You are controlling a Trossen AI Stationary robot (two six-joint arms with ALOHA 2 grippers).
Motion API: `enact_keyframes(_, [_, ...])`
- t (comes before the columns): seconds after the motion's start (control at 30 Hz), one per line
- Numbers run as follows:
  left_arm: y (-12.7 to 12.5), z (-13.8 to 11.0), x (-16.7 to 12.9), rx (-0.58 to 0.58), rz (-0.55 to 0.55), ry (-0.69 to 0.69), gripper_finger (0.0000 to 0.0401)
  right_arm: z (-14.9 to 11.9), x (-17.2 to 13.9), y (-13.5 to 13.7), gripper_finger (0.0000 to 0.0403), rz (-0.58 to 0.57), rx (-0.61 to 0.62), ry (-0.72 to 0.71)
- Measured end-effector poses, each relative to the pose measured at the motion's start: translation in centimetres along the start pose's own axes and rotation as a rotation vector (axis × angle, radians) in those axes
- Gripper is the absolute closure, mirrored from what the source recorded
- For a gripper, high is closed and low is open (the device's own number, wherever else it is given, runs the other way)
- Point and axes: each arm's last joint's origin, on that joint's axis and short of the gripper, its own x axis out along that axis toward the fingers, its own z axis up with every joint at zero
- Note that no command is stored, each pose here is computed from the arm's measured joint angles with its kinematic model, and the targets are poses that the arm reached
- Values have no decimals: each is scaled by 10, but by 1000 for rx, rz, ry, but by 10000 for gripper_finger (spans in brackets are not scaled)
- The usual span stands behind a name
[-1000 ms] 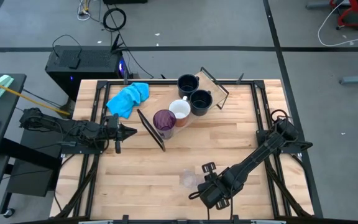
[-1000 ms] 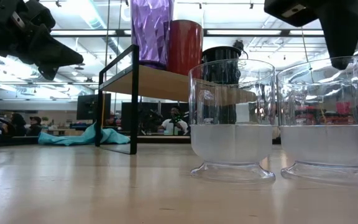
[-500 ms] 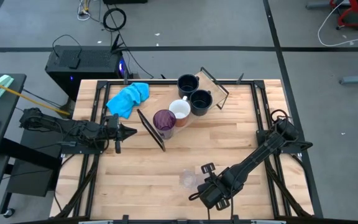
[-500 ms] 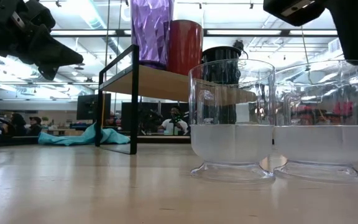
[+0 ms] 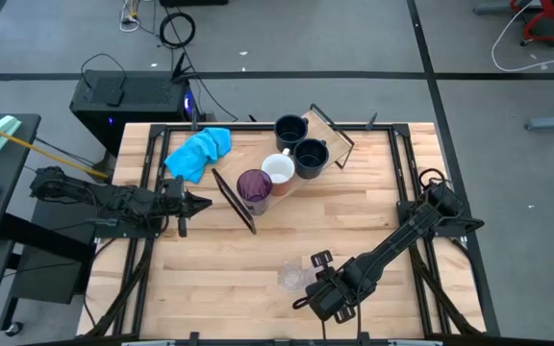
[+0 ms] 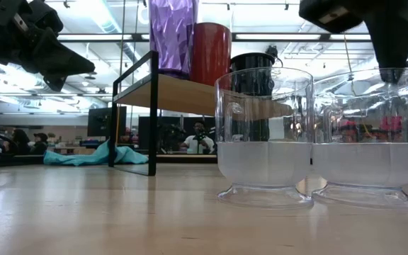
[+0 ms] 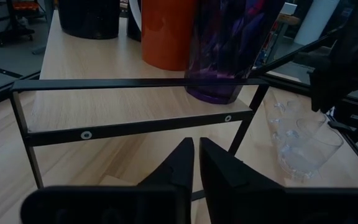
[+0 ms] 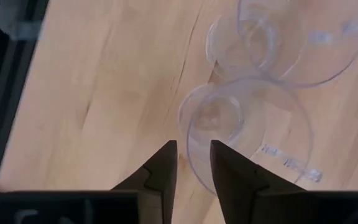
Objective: Stack small to large cups/mugs on shelf
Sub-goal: Put the right transparent mug on the shelf
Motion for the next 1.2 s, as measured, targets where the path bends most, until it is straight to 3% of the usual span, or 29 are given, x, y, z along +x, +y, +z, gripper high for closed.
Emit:
enact_keyframes(0.27, [0,0,0,0,0,0,368,-7,15,0,308,-12,-24,9])
enact_keyframes(0.6, [0,0,0,0,0,0,364,-6,16,-4,392,-13,-16,14])
enact_keyframes(0.73, [0,0,0,0,0,0,370,-7,13,-7,388,-20,0,35])
enact_keyframes(0.97, [0,0,0,1,1,1,370,-15,-13,-20,397,-47,36,110])
enact_keyframes(1.2, [0,0,0,2,2,3,361,-35,-62,-49,394,-151,106,91])
